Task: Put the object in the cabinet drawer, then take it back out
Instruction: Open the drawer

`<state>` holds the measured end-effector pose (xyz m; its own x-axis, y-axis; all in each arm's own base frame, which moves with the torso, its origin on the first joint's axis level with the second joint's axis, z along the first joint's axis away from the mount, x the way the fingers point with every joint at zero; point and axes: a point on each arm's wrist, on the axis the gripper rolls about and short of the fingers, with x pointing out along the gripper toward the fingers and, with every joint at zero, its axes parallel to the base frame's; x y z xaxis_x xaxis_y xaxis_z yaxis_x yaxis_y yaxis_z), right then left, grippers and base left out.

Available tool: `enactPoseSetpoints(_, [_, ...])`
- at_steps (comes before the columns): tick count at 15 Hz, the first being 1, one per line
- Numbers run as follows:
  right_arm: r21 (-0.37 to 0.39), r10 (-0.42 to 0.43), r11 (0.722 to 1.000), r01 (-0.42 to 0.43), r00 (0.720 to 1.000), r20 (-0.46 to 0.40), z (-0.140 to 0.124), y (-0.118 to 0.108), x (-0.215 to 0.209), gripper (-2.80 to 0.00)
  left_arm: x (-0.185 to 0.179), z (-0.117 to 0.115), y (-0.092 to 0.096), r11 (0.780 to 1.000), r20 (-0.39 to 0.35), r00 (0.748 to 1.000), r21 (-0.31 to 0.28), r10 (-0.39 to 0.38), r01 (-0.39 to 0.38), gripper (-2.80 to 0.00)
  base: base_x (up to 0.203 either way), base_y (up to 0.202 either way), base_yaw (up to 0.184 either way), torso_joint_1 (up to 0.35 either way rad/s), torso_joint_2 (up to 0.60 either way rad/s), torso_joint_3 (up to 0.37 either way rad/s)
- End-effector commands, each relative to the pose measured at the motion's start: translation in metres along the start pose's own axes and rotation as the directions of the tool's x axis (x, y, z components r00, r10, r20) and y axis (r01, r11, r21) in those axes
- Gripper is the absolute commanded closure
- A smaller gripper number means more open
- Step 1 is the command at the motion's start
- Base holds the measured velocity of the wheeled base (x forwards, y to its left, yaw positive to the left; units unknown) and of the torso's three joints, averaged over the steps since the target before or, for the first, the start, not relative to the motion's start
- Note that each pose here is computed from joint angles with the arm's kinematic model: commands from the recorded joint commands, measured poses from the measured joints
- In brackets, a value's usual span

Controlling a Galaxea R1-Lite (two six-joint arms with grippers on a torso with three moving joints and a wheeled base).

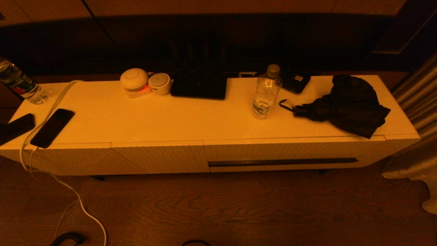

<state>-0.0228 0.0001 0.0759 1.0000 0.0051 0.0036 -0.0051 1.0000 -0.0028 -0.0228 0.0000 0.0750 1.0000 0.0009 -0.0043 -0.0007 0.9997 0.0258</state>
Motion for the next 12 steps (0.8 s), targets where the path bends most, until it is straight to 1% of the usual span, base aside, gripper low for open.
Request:
enactPoseSetpoints(1, [0.000,0.000,1.000,0.000,1.000,0.003,0.0001,0.0000,-0.0001,0.00,0.0000,0.0000,0.0000,1.000,0.000,1.000,0.000,0.001,-0.001,0.00,0.000,0.000,0.000,0.000,0.00,0.000])
enactPoseSetpoints(9, [-0.001,-0.001,1.000,0.001,1.000,0.004,0.0002,0.0000,-0.0001,0.00,0.0000,0.0000,0.0000,1.000,0.000,1.000,0.000,0.001,-0.001,0.00,0.000,0.000,0.000,0.000,0.00,0.000])
enactPoseSetpoints(12, [-0.034,-0.004,0.999,0.004,1.000,-0.003,-0.0005,-0.0001,-0.0003,0.00,0.0000,0.0000,0.0000,1.000,0.000,1.000,0.000,0.001,-0.001,0.00,0.000,0.000,0.000,0.000,0.00,0.000])
